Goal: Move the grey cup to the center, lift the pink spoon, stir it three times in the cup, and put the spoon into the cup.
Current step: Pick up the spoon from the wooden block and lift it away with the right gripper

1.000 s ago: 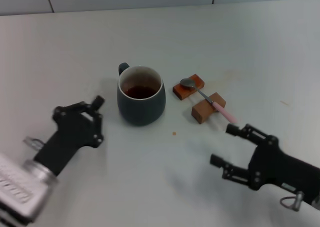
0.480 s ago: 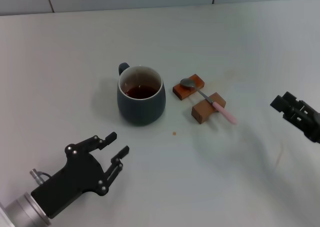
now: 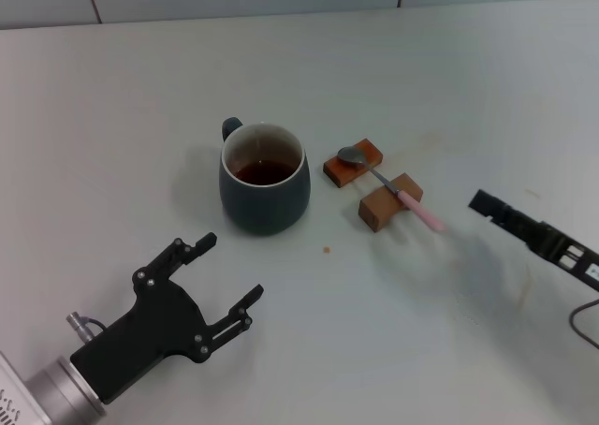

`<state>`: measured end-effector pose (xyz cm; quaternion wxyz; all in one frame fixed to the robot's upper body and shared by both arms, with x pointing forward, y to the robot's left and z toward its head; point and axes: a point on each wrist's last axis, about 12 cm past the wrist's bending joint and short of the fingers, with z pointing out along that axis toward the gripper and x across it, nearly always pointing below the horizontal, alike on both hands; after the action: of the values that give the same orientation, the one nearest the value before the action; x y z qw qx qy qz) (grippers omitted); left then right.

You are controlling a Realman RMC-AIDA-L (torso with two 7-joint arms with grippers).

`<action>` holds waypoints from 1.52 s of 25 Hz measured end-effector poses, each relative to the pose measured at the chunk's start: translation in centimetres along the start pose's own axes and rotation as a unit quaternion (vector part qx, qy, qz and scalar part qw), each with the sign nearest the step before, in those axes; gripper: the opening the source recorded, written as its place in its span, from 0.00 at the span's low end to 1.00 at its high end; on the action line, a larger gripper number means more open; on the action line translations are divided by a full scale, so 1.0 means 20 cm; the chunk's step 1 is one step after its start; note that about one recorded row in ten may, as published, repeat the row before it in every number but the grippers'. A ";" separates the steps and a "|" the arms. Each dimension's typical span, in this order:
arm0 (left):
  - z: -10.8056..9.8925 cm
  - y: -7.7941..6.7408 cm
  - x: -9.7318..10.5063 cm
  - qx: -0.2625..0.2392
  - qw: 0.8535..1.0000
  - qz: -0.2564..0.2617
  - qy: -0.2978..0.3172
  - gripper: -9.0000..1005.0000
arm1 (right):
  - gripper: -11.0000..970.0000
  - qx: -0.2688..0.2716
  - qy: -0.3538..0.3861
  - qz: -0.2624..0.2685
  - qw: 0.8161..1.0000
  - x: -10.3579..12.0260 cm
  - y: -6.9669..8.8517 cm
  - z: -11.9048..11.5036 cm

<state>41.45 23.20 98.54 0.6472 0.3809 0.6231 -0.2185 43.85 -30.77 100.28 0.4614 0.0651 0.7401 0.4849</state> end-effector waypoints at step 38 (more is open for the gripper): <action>-0.01 0.00 0.01 -0.010 1.000 0.008 0.004 0.85 | 0.56 0.027 0.074 -0.014 0.997 0.02 -0.01 0.27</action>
<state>41.37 23.39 98.44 0.6500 0.3805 0.6250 -0.2055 47.81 -27.08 99.22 0.4106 0.0313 0.7858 0.4615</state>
